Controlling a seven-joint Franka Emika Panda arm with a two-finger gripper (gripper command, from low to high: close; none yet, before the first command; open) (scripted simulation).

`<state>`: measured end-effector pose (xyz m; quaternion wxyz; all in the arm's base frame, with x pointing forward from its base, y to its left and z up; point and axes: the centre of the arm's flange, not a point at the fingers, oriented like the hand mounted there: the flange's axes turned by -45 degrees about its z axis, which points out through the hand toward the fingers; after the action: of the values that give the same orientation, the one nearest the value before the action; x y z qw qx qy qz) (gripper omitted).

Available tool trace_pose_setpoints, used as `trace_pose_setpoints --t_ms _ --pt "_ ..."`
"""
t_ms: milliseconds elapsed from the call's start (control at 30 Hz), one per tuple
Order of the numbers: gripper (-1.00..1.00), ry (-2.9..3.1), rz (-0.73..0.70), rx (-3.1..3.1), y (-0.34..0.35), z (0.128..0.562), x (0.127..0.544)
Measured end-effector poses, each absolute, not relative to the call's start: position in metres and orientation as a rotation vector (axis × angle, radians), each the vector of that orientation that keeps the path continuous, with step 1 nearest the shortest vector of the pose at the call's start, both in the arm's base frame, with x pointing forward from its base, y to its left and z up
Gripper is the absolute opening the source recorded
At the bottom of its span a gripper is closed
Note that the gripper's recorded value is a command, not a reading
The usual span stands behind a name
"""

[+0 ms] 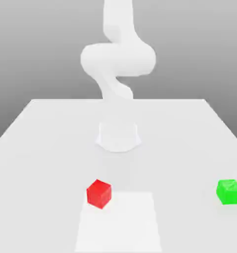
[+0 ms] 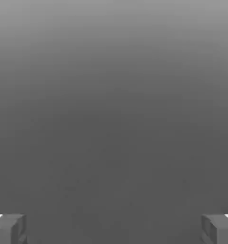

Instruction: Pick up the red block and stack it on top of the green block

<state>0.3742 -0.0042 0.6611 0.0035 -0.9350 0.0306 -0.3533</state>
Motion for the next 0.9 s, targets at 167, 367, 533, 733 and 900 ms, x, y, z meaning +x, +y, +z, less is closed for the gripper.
trace_pose_setpoints --t_ms 167,367,533,733,900 --pt "0.0 0.283 -0.83 -3.007 -0.019 0.537 0.415" --pt "0.0 0.523 -0.483 -3.051 -0.039 0.386 0.414" --pt "0.0 0.753 -0.147 -3.042 -0.05 0.259 0.367" --pt "0.0 0.851 -0.003 -3.024 -0.054 0.168 0.34" --pt "-1.0 0.851 -0.001 -3.024 -0.053 0.145 0.338"
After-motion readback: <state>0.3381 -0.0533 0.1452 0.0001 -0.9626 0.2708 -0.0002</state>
